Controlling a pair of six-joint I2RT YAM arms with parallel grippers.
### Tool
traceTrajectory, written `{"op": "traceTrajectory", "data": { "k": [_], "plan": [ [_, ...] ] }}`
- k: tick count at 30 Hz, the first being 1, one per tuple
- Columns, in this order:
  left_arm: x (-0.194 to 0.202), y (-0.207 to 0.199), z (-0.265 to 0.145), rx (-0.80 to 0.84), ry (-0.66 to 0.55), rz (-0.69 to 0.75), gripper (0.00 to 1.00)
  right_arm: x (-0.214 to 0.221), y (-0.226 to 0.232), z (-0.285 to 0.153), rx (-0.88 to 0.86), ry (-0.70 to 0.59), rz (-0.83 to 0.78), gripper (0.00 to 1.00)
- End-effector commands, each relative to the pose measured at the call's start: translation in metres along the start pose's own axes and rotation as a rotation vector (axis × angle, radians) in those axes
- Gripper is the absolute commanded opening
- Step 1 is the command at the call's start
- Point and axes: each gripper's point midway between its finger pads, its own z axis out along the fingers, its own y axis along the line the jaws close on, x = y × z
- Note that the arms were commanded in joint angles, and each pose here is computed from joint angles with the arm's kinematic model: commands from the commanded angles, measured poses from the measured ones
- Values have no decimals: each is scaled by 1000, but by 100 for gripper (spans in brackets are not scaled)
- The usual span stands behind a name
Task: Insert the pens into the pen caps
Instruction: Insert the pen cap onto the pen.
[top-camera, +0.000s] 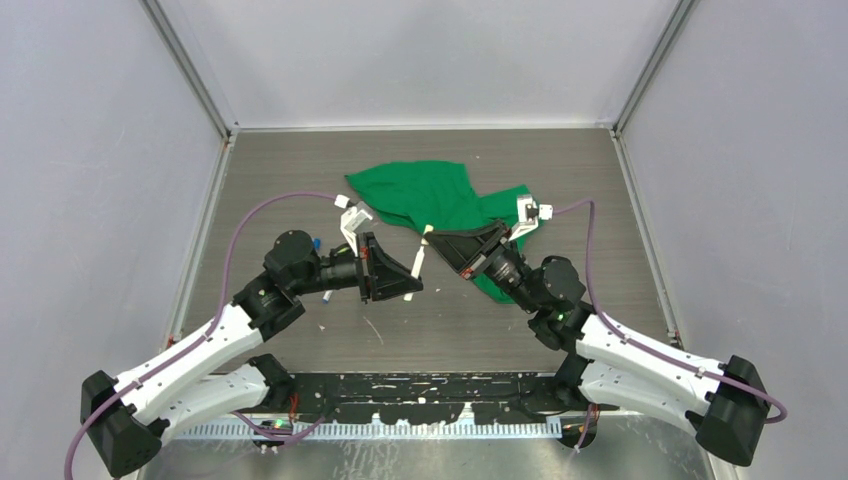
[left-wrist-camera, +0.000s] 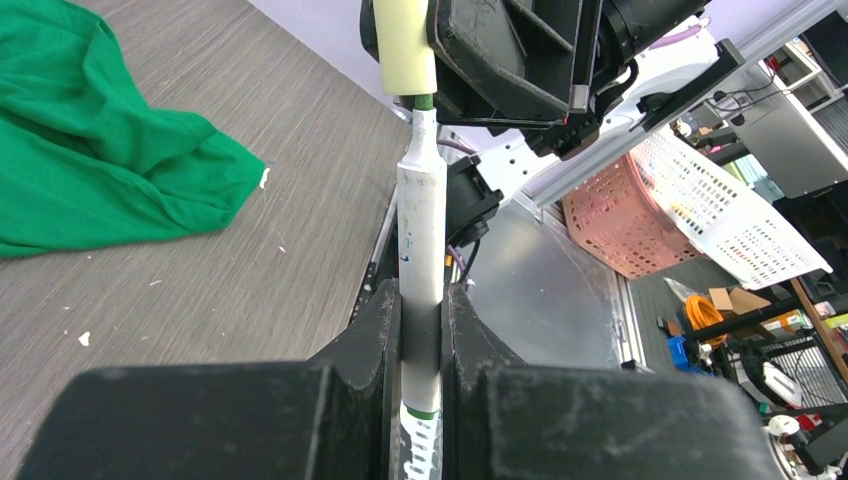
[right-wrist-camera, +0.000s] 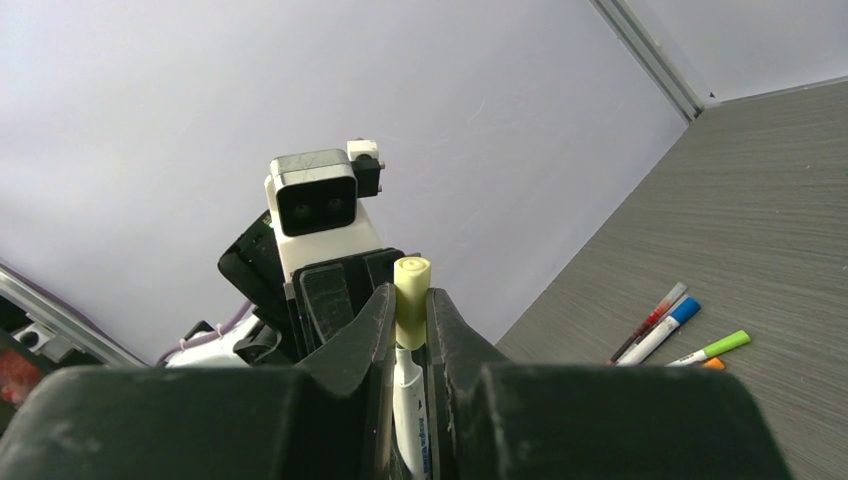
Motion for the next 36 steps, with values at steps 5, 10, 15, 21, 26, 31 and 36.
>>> {"op": "traceTrajectory", "data": {
  "k": [5,10,15,21,26,31,36],
  "plan": [
    [-18,-20,-1,72,-59,55,0,-17,27,7,-96,-44,-26,1],
    [-21,-18,-3,56,-80,64,0,-4,27,6,-108,23,-35,1],
    [-24,-19,-4,51,-94,71,0,9,27,2,-124,86,-34,1],
    [-32,-26,-4,75,-118,87,0,22,28,-7,-149,150,-35,0],
    [-38,-31,-2,102,-137,90,0,28,26,-12,-155,171,-19,0],
    [-44,-42,1,163,-150,88,0,36,27,-11,-181,212,7,0],
    [-52,-44,0,169,-186,91,0,43,22,-11,-169,239,9,1]
  ]
}}
